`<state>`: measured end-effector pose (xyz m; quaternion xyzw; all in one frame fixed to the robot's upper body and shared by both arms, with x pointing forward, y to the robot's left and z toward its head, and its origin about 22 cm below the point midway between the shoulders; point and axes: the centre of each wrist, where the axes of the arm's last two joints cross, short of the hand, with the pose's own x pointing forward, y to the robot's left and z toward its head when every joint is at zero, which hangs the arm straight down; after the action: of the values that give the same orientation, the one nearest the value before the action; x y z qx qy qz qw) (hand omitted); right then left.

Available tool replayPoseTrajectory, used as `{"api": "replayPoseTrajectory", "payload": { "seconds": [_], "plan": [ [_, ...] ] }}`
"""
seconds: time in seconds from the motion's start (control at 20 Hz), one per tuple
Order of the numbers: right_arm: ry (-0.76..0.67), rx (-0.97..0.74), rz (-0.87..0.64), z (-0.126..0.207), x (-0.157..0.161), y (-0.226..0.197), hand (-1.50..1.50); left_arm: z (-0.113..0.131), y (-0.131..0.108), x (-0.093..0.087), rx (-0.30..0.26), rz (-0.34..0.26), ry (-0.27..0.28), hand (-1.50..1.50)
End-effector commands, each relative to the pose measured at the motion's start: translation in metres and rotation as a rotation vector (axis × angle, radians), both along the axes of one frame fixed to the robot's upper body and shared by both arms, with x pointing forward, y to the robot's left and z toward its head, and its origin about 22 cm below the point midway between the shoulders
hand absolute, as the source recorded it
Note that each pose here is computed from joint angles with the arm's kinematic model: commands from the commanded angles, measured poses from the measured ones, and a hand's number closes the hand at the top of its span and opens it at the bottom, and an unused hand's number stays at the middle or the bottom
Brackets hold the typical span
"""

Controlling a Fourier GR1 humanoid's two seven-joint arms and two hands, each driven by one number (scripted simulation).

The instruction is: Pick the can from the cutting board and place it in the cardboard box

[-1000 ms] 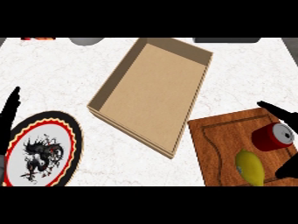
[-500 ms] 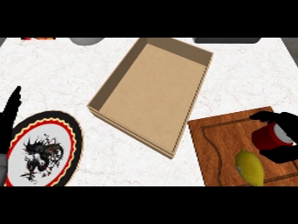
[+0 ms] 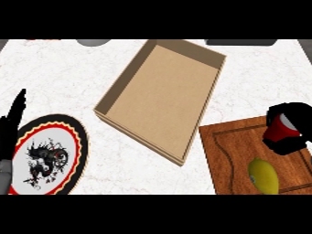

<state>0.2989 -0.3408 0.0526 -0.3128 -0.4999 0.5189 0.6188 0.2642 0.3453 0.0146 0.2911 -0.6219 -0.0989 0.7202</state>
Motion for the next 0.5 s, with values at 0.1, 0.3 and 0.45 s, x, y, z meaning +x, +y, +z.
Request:
{"api": "replayPoseTrajectory", "payload": {
  "seconds": [0.1, 0.3, 0.45],
  "plan": [
    [-0.064, -0.042, 0.289, 0.023, 0.044, -0.011, 1.5, 0.011, 0.002, 0.01, 0.002, -0.043, -0.004, 0.0],
    [-0.225, -0.064, 0.284, 0.017, 0.059, -0.019, 1.5, 0.01, 0.003, 0.003, -0.006, -0.01, 0.002, 0.0],
    [-0.341, -0.076, 0.26, 0.061, 0.083, -0.018, 1.5, 0.001, 0.017, -0.002, -0.015, -0.001, -0.015, 0.0]
  ]
}}
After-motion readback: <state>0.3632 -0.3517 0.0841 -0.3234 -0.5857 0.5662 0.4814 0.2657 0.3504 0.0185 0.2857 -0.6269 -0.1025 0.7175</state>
